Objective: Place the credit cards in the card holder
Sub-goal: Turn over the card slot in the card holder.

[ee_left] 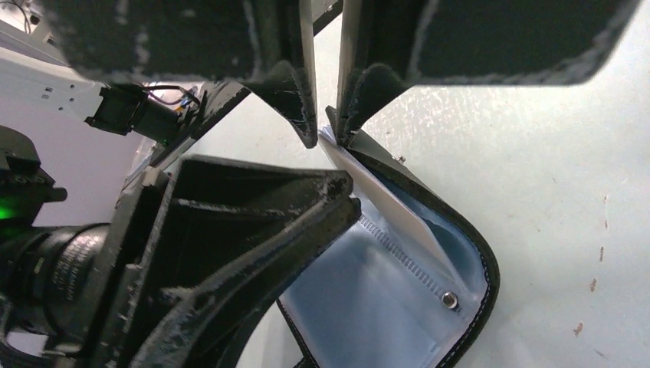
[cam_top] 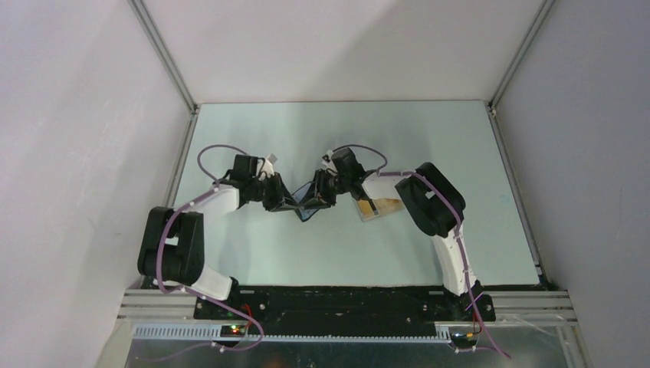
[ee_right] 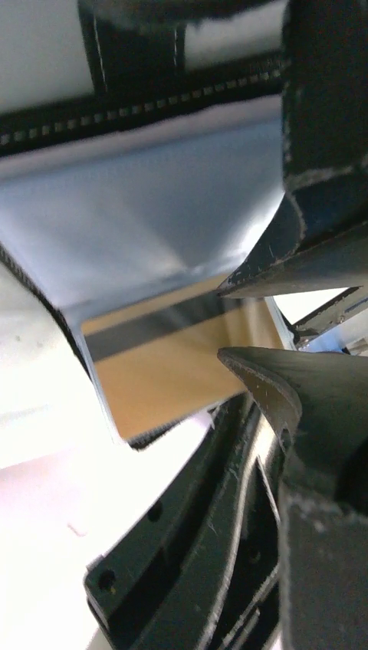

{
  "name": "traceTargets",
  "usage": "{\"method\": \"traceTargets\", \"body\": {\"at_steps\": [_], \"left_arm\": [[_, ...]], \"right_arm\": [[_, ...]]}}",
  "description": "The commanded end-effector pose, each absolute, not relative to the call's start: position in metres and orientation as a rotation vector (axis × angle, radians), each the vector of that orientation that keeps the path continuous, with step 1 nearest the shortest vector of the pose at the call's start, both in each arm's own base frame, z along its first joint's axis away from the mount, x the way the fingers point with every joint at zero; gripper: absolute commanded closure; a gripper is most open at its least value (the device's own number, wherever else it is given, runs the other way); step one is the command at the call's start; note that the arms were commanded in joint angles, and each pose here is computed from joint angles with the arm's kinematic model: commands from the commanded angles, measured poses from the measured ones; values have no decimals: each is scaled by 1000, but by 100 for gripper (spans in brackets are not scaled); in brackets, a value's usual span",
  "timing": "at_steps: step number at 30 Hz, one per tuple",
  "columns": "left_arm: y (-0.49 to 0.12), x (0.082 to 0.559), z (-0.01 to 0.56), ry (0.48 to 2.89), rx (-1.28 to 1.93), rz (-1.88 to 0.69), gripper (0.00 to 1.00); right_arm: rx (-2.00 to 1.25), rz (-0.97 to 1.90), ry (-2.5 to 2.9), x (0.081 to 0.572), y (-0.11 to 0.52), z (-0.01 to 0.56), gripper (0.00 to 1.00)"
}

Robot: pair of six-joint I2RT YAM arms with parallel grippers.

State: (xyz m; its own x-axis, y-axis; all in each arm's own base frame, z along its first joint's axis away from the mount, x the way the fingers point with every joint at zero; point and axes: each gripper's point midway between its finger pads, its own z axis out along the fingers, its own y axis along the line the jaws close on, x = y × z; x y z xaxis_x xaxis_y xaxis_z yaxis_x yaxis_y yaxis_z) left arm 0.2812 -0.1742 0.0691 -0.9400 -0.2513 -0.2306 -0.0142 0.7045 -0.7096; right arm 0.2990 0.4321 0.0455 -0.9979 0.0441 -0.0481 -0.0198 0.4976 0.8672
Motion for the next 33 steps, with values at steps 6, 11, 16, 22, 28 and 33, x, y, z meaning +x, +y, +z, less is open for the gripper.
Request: {"method": "traceTargets", "body": {"at_steps": [6, 11, 16, 22, 28, 33], "left_arm": [[-174, 300, 68, 2600, -179, -1024, 82], [-173, 304, 58, 2627, -192, -1000, 81], [-173, 308, 55, 2634, -202, -993, 80], [-175, 312, 60, 2623, -210, -1003, 75], [-176, 313, 61, 2624, -207, -1020, 73], [-176, 311, 59, 2631, -207, -1021, 72]], "right_arm": [[-181, 1513, 2576, 293, 433, 96, 51], [-209, 1440, 2593, 293, 420, 99, 44], [-305, 1372, 2578, 289, 410, 103, 32], [-354, 1289, 2610, 286, 405, 92, 31], [-350, 1293, 2619, 291, 411, 86, 40], [-353, 1233, 2664, 301, 419, 79, 43]]}}
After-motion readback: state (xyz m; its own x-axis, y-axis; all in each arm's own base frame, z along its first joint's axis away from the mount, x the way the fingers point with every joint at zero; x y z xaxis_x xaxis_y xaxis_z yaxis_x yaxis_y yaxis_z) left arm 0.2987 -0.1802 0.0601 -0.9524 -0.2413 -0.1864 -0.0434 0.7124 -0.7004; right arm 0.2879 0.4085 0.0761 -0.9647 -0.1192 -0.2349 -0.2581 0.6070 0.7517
